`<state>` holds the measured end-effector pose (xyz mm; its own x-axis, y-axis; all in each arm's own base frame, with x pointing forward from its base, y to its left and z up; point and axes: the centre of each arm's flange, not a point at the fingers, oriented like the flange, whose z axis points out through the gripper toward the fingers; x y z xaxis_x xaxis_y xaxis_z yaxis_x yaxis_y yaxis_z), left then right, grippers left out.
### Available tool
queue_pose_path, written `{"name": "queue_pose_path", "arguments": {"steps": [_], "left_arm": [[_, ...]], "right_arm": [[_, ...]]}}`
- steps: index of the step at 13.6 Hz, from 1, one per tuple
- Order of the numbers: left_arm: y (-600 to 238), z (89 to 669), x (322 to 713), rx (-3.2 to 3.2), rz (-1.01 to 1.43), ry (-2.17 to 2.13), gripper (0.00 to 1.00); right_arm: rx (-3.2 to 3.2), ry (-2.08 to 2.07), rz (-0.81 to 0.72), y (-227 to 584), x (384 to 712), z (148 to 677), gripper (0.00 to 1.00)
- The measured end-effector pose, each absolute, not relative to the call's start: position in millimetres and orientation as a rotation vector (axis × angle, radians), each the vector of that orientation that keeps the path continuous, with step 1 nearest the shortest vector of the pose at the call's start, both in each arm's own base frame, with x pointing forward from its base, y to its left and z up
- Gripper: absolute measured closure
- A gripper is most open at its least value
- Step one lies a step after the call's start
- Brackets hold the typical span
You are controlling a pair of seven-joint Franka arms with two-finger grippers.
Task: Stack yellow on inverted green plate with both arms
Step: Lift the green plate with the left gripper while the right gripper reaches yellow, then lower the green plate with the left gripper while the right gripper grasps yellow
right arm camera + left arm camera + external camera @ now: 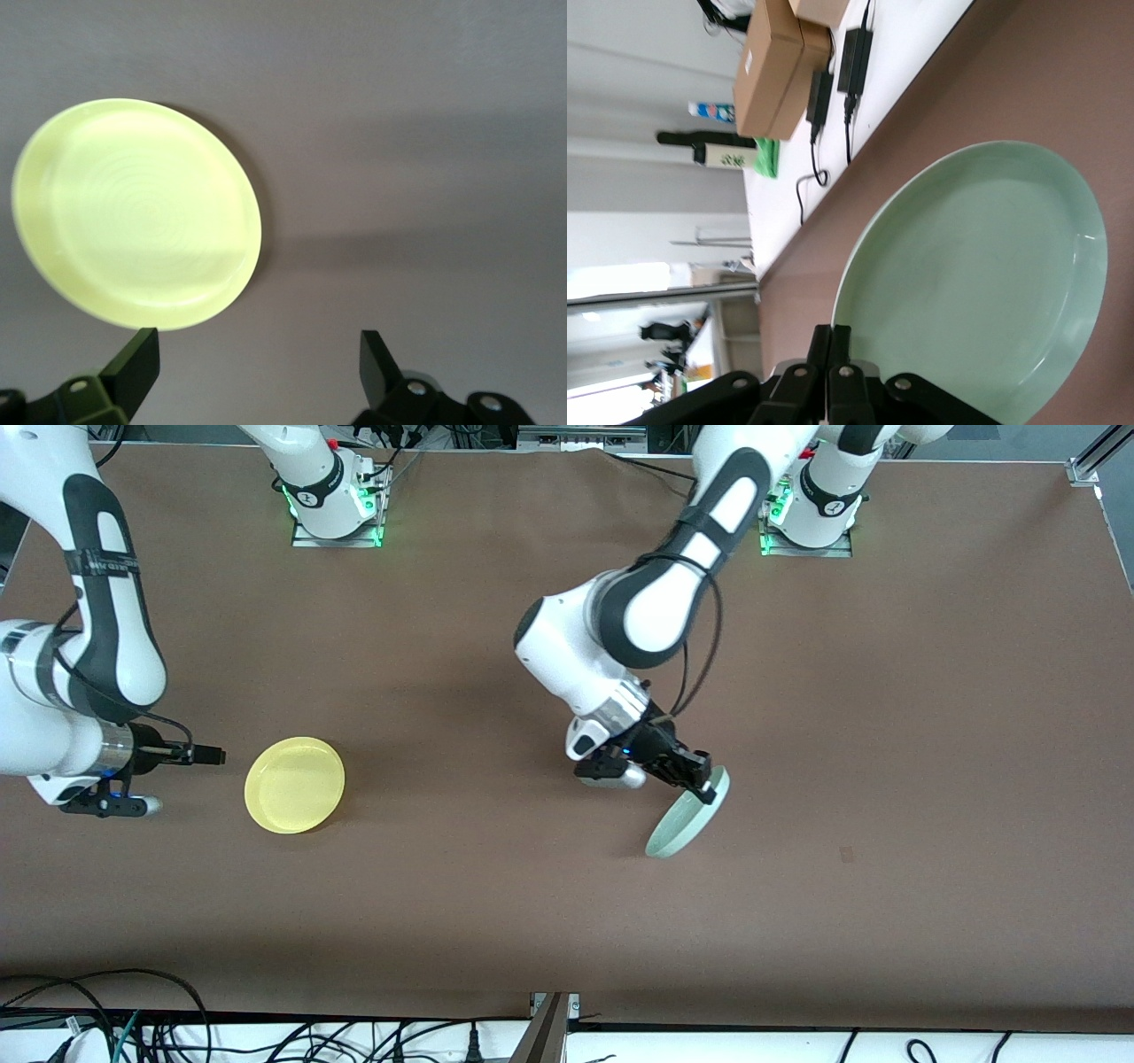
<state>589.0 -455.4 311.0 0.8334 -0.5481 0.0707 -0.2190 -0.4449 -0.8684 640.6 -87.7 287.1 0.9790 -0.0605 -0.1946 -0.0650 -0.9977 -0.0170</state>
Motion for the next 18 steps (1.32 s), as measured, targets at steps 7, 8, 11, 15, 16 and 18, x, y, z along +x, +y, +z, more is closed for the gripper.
{"name": "queue_pose_path", "arguments": {"steps": [7, 8, 11, 15, 16, 18], "left_arm": [[-506.0, 259.3, 539.8, -1.948, -0.504, 0.578, 0.98], [-509.4, 254.1, 535.5, -1.948, -0.511, 0.572, 0.98], [-519.8, 233.8, 517.3, -1.909, -0.532, 0.541, 0.98], [-532.2, 224.8, 499.8, -1.872, -0.581, 0.513, 0.98], [-536.7, 224.5, 494.4, -1.87, -0.588, 0.517, 0.98], [-549.7, 221.1, 477.9, -1.862, -0.602, 0.539, 0.94]], "right_arm": [[-3.05, 0.173, 0.222, -86.0, 623.0, 203.8, 0.0], [-3.048, 0.176, 0.225, -86.6, 622.4, 199.0, 0.0], [-3.021, 0.159, 0.236, -91.2, 619.2, 188.8, 0.0], [-2.983, 0.126, 0.236, -102.6, 614.5, 180.2, 0.01], [-2.977, 0.128, 0.236, -103.7, 613.9, 178.8, 0.1], [-2.976, 0.129, 0.237, -103.9, 613.7, 178.3, 0.33]]}}
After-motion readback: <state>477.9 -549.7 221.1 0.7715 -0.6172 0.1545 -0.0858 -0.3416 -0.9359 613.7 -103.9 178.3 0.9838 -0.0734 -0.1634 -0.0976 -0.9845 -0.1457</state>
